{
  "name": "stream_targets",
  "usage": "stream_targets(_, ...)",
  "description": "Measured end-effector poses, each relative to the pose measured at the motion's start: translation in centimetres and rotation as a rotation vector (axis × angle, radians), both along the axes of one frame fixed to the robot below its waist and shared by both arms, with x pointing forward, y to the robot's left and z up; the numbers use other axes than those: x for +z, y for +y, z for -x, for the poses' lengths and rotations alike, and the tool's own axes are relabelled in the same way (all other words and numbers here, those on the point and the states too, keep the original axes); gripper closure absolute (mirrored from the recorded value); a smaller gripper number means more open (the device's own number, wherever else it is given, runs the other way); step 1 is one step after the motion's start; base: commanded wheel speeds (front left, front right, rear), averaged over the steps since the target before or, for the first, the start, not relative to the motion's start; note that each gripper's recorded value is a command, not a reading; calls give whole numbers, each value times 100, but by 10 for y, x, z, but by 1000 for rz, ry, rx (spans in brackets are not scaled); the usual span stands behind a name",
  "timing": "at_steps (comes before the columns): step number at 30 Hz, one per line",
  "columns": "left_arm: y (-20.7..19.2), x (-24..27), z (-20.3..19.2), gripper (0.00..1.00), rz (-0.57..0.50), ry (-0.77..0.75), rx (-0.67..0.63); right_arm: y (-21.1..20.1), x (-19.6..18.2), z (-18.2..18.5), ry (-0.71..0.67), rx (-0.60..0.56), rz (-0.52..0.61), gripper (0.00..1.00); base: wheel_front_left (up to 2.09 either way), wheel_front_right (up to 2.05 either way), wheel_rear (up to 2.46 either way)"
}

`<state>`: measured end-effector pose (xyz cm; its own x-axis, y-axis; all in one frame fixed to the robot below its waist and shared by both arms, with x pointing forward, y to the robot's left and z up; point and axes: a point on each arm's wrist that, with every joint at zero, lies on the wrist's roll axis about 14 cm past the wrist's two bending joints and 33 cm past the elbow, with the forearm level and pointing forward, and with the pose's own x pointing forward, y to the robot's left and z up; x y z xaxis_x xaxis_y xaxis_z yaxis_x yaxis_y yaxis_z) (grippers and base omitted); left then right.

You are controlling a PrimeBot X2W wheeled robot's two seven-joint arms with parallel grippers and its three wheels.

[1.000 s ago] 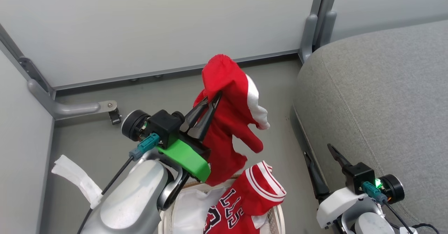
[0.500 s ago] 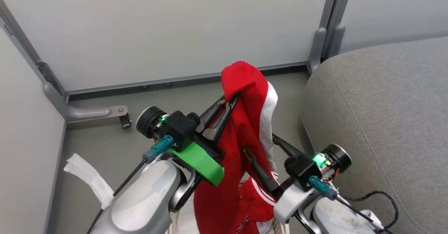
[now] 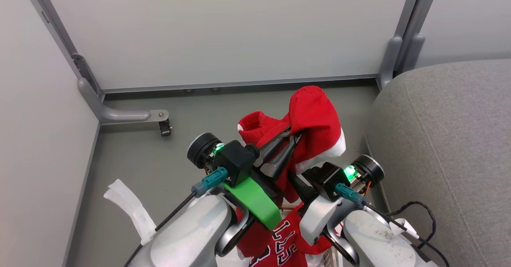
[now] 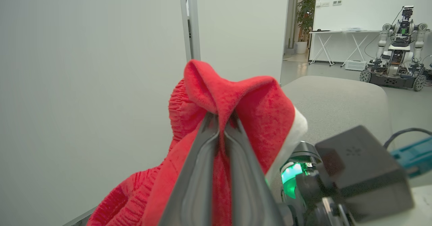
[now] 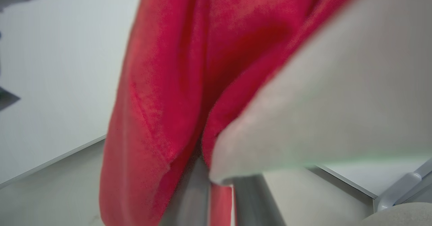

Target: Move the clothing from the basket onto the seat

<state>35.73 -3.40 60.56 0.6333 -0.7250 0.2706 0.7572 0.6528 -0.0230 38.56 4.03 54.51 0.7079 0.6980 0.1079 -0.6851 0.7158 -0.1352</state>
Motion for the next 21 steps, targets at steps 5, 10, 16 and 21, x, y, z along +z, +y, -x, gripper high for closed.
stream_targets(5,10,-16,-12,0,-31,29,39,-15,5,-6,14,-53,-52,100,0,0,0)
stream_targets(10,-1,-26,-16,0,-31,51,13,-51,0,-5,23,-157,-65,100,0,0,0)
stream_targets(16,-42,-34,-9,0,-33,67,-101,-109,-4,2,22,-328,-72,100,0,0,0)
stream_targets(21,-85,-40,4,0,-33,81,-232,-168,-13,18,35,-501,-77,100,0,0,0)
